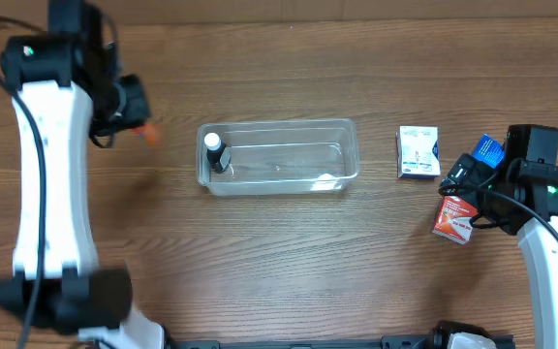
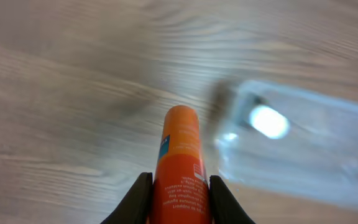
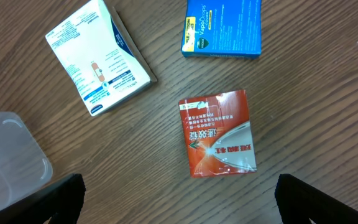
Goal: Pack container
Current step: 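Carry the orange tube into the container beside the bottle and release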
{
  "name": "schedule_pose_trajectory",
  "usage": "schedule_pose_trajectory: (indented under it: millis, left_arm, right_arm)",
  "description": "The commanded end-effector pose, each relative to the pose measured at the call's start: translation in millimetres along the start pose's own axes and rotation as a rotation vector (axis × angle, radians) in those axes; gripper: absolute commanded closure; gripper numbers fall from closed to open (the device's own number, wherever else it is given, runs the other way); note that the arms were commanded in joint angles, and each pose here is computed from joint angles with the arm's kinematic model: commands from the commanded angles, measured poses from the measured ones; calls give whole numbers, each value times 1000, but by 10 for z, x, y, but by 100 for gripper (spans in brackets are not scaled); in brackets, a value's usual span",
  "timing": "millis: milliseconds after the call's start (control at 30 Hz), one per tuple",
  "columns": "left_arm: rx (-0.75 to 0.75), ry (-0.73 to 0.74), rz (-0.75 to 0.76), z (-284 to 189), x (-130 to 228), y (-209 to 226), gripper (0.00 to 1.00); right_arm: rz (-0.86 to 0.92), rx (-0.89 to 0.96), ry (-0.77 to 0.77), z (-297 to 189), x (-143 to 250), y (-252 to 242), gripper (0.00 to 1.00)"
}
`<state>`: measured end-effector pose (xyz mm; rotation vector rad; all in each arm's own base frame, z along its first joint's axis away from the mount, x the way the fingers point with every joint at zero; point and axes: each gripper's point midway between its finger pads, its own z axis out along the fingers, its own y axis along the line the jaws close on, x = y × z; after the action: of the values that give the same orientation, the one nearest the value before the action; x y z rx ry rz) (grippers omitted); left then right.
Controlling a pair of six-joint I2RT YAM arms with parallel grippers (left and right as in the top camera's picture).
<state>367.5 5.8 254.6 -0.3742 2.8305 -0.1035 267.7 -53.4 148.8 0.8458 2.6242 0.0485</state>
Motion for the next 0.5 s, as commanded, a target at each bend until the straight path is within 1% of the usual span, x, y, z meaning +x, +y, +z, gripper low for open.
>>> schedule_pose_trajectory:
  millis: [0,100,200,333,467]
  left_arm:
    - [53,-53,116,-453,325,-387,96]
    - [18,-8,173,-473,583,-553,96]
    - [22,22,231,-377,718,-734,96]
    - [-12,52,242,-96,817,-826,96]
    - [-19,64,242,252,823,-849,96]
  right_arm:
    - [4,-12,-29,-65,-82,27,0]
    - [5,-12,-29,-65,-83,28,0]
    - [5,-12,-29,-65,-83,28,0]
    - [5,-11,-27,-65,-80,26,0]
    - [5,-12,-28,-65,-80,27,0]
